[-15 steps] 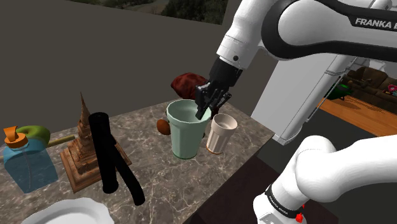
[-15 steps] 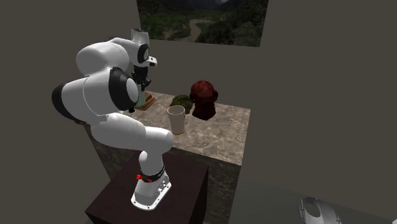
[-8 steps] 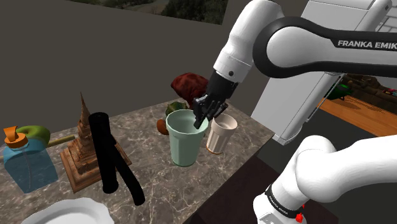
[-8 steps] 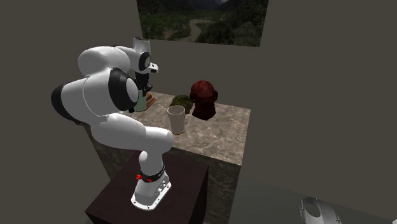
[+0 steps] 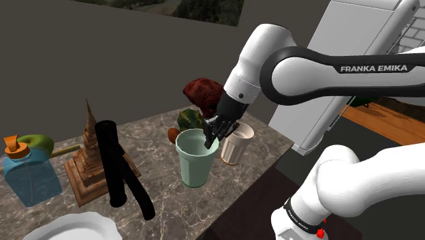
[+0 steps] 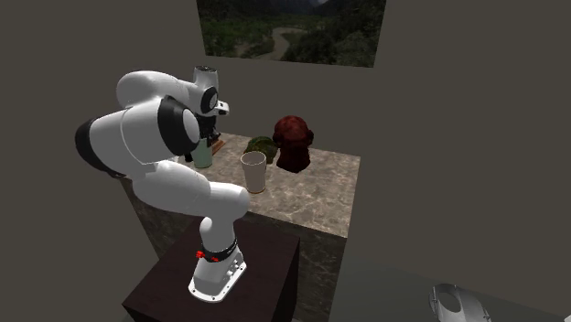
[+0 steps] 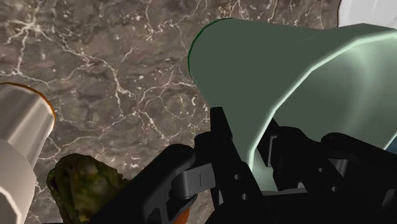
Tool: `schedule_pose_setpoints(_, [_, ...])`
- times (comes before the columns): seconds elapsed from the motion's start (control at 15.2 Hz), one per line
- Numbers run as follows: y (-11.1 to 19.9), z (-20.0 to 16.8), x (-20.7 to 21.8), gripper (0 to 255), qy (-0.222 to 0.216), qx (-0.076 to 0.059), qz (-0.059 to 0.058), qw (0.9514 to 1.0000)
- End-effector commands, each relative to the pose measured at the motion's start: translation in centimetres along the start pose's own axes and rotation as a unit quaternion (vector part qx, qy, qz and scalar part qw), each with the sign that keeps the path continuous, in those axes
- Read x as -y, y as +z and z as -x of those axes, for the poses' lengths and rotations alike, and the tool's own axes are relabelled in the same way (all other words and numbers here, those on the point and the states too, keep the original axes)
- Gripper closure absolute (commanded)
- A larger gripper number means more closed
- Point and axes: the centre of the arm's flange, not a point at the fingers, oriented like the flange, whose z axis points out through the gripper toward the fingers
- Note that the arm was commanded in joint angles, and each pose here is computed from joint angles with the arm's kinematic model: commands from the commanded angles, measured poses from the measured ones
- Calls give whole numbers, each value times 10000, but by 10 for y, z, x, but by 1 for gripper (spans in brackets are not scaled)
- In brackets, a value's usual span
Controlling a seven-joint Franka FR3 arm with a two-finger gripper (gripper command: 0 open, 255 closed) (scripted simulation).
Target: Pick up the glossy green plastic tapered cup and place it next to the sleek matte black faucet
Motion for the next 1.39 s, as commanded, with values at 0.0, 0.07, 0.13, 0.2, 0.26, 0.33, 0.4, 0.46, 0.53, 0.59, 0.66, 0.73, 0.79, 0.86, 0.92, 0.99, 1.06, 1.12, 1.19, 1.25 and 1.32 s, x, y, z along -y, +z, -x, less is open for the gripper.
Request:
schedule_pose_setpoints(0.0, [10,0,-3,255,0,-6,-4,10000])
schedule_pose_setpoints(0.07, [15,0,-4,255,0,-6,-4,10000])
schedule_pose_setpoints(0.13, [20,1,-5,255,0,-6,-4,10000])
schedule_pose_setpoints(0.2, [26,1,-7,255,0,-6,-4,10000])
schedule_pose_setpoints(0.26, [31,1,-8,255,0,-6,-4,10000])
schedule_pose_setpoints(0.33, [36,1,-9,255,0,-6,-4,10000])
schedule_pose_setpoints(0.4, [41,1,-11,255,0,-6,-4,10000])
schedule_pose_setpoints(0.46, [46,1,-12,255,0,-6,-4,10000])
schedule_pose_setpoints(0.53, [51,1,-13,255,0,-6,-4,10000])
schedule_pose_setpoints(0.59, [56,2,-15,255,0,-6,-4,10000])
schedule_pose_setpoints(0.66, [61,2,-16,255,0,-6,-4,10000])
schedule_pose_setpoints(0.73, [66,2,-17,255,0,-6,-4,10000])
schedule_pose_setpoints(0.79, [72,2,-19,255,0,-6,-4,10000])
schedule_pose_setpoints(0.86, [77,2,-20,255,0,-6,-4,10000])
schedule_pose_setpoints(0.92, [85,2,-22,255,0,-6,-4,10000])
schedule_pose_setpoints(0.99, [85,2,-22,255,0,-6,-4,10000])
schedule_pose_setpoints(1.06, [85,2,-22,255,0,-6,-4,10000])
schedule_pose_setpoints(1.12, [85,2,-22,255,0,-6,-4,10000])
schedule_pose_setpoints(1.19, [85,2,-22,255,0,-6,-4,10000])
schedule_pose_setpoints(1.25, [85,2,-22,255,0,-6,-4,10000])
schedule_pose_setpoints(1.32, [85,2,-22,255,0,-6,-4,10000])
